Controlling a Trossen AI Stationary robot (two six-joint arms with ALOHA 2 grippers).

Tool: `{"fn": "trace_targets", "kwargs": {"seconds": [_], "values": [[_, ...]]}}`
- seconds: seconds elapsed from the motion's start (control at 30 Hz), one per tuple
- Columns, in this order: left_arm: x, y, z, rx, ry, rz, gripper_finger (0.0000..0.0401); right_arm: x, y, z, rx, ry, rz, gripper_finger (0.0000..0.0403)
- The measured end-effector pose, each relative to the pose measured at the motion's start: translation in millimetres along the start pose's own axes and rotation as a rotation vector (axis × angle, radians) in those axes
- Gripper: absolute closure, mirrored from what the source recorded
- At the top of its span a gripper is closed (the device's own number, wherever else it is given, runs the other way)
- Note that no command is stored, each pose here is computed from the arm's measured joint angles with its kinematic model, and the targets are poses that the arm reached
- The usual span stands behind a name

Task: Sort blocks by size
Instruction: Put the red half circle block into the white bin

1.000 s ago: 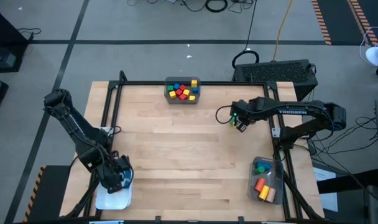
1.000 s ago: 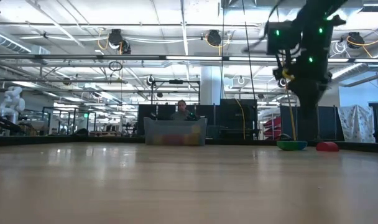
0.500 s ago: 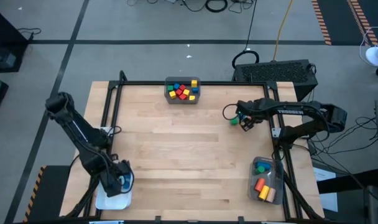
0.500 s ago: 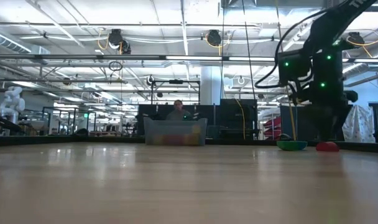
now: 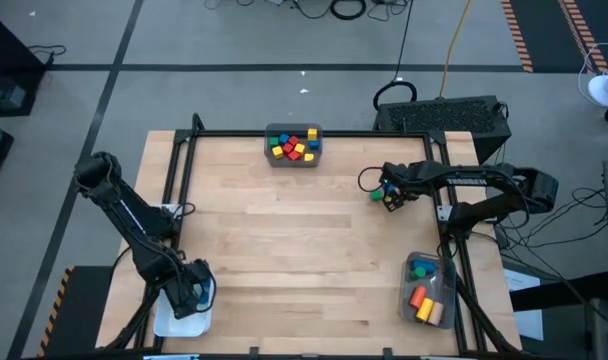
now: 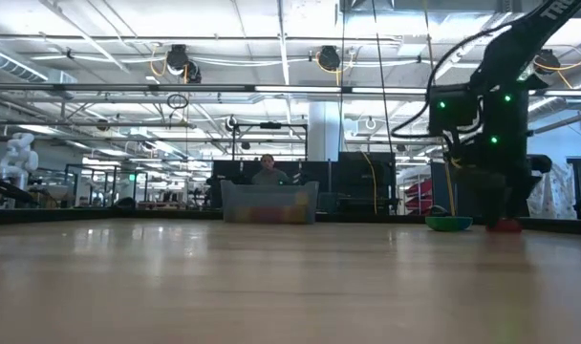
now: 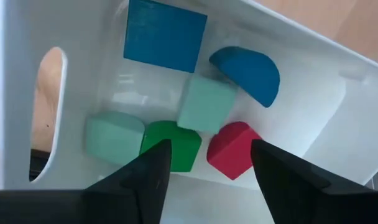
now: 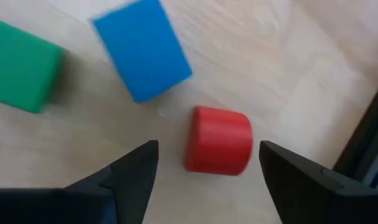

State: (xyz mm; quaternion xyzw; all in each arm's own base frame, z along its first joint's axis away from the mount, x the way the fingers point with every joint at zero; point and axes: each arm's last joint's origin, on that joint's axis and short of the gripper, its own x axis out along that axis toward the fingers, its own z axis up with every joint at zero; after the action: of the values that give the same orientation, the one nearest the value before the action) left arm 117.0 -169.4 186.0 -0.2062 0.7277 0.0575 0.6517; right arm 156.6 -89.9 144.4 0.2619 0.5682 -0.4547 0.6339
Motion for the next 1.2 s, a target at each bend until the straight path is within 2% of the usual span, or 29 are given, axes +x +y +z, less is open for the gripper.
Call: {"fn": "trace_targets", "kwargs": {"seconds": [0.3,0.47,0.6,0.83,1.1,1.2], "values": [[-1.0,-0.1,-1.2,-0.025,0.071,-0.022,0.0175,10.3,-5.2,-4.3,0.050,0.001,0.000,0.0184],[-12.2,-3.8,-2.7,-0.014,0.053,-0.069,0.0175,10.6,-4.0,-3.4,0.051,-0.004,0.017,0.0242],[-28.3,-11.2,-2.3,0.018,-0.029,-0.111,0.0175,10.7,-3.5,-3.5,0.051,0.001,0.030,0.0291],[-50.7,-20.1,0.2,0.074,-0.188,-0.115,0.0175,10.4,-2.2,-4.1,0.047,0.001,0.037,0.0291],[-59.7,-22.8,6.5,0.135,-0.305,-0.101,0.0175,5.8,7.1,-10.8,0.005,-0.024,0.046,0.0291],[-60.8,-21.6,11.0,0.136,-0.329,-0.092,0.0175,2.2,11.2,-13.4,-0.003,-0.028,0.093,0.0291]]}}
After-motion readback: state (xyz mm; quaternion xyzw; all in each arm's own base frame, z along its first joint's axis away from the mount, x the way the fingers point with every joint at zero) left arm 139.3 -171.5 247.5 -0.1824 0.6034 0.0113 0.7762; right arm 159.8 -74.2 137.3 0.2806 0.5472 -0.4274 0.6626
